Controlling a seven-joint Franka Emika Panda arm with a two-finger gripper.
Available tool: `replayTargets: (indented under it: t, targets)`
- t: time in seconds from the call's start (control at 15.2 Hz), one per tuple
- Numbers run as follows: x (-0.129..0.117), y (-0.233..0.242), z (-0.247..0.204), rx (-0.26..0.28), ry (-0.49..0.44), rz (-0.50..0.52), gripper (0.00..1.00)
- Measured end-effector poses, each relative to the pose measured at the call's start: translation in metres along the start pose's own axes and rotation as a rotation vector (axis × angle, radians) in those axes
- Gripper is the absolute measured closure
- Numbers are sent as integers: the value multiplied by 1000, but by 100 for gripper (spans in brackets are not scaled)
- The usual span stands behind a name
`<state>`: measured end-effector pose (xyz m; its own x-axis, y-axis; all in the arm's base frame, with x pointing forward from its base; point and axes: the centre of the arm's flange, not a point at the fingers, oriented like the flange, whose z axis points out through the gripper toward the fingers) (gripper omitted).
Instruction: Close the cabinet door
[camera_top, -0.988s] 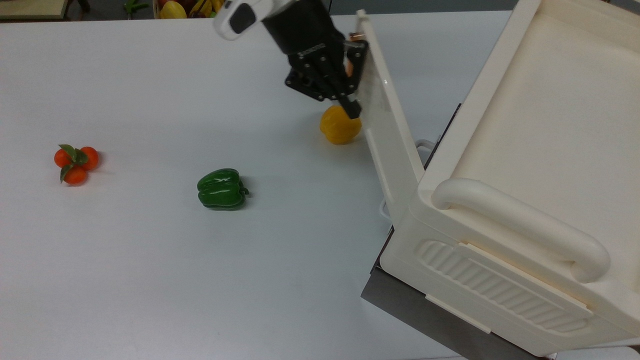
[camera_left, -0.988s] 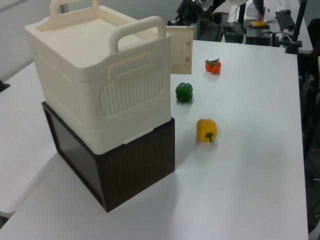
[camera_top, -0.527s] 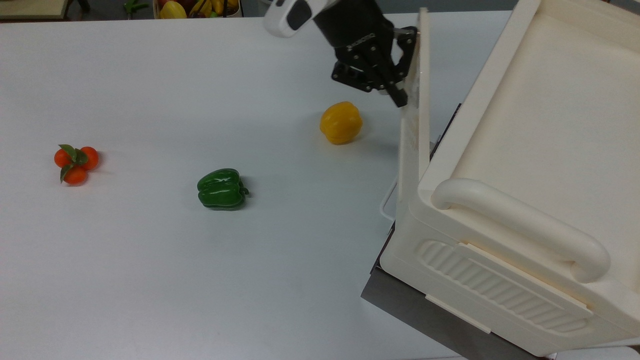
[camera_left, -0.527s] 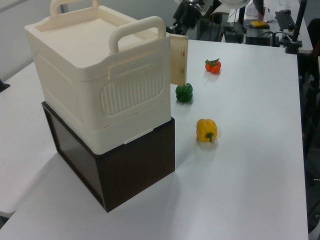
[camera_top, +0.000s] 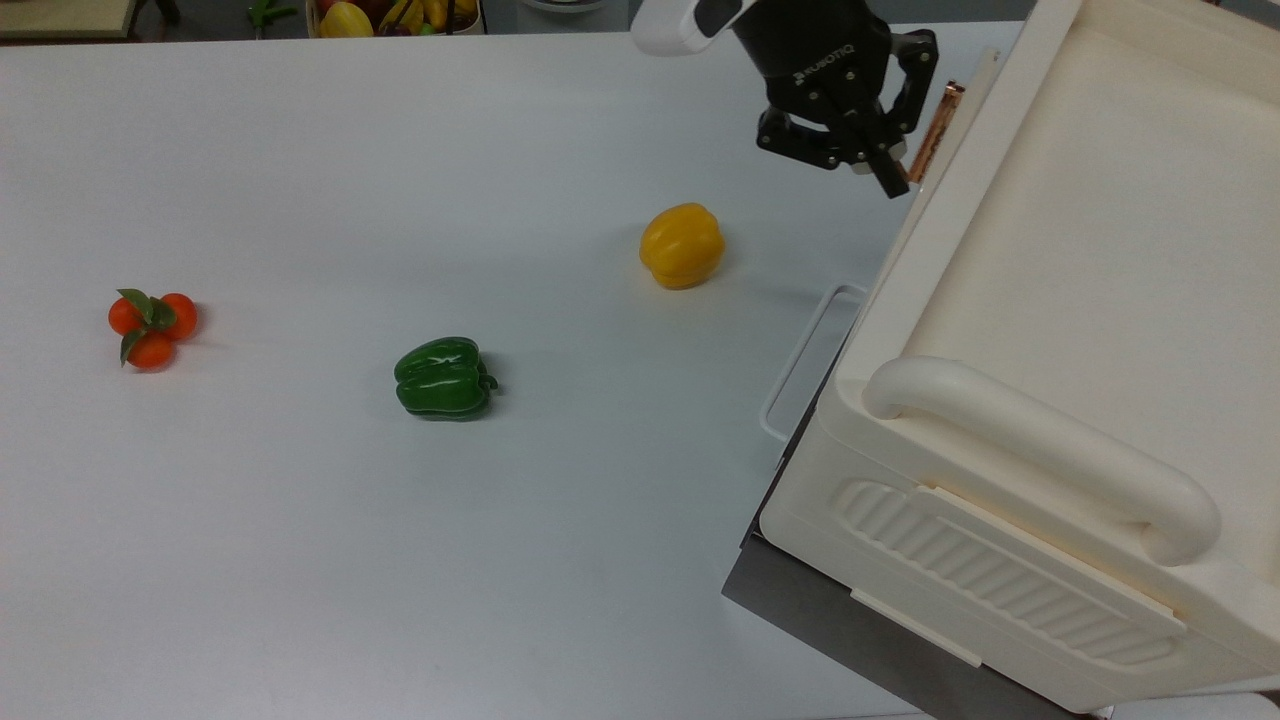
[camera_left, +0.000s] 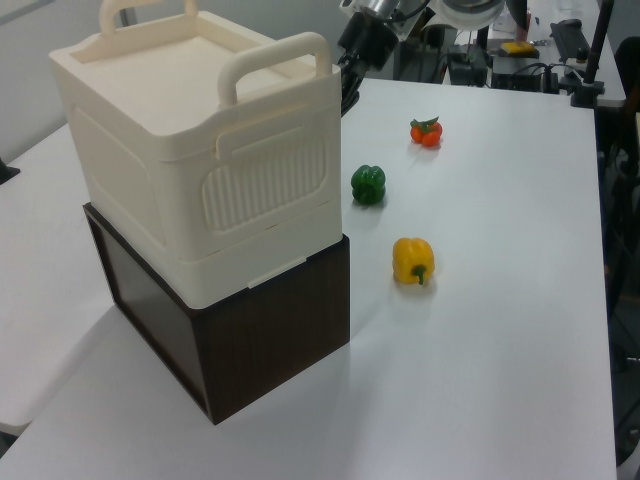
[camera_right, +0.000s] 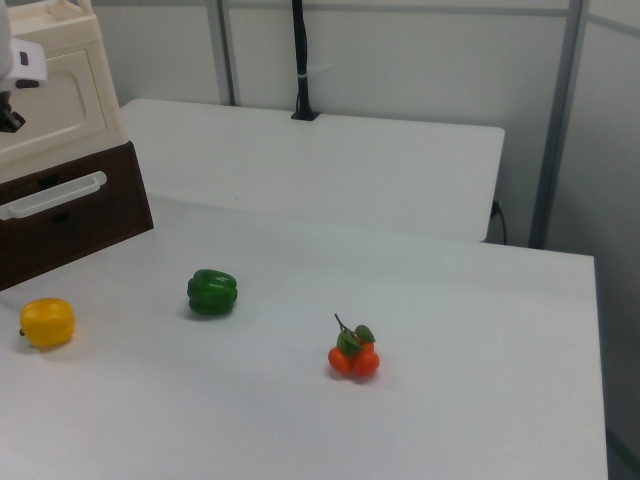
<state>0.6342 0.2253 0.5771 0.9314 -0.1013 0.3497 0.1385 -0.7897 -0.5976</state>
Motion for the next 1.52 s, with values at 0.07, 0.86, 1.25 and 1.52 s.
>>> replayTargets:
  t: [0.07, 0.86, 1.25, 1.52]
  targets:
    - [-1, -4, 4, 6, 14, -6, 99]
    - [-11, 14, -6, -55, -96, -8, 99]
    - [-26, 54, -86, -308, -270, -33, 60]
    - [-36, 72, -134, -385, -319, 9, 21]
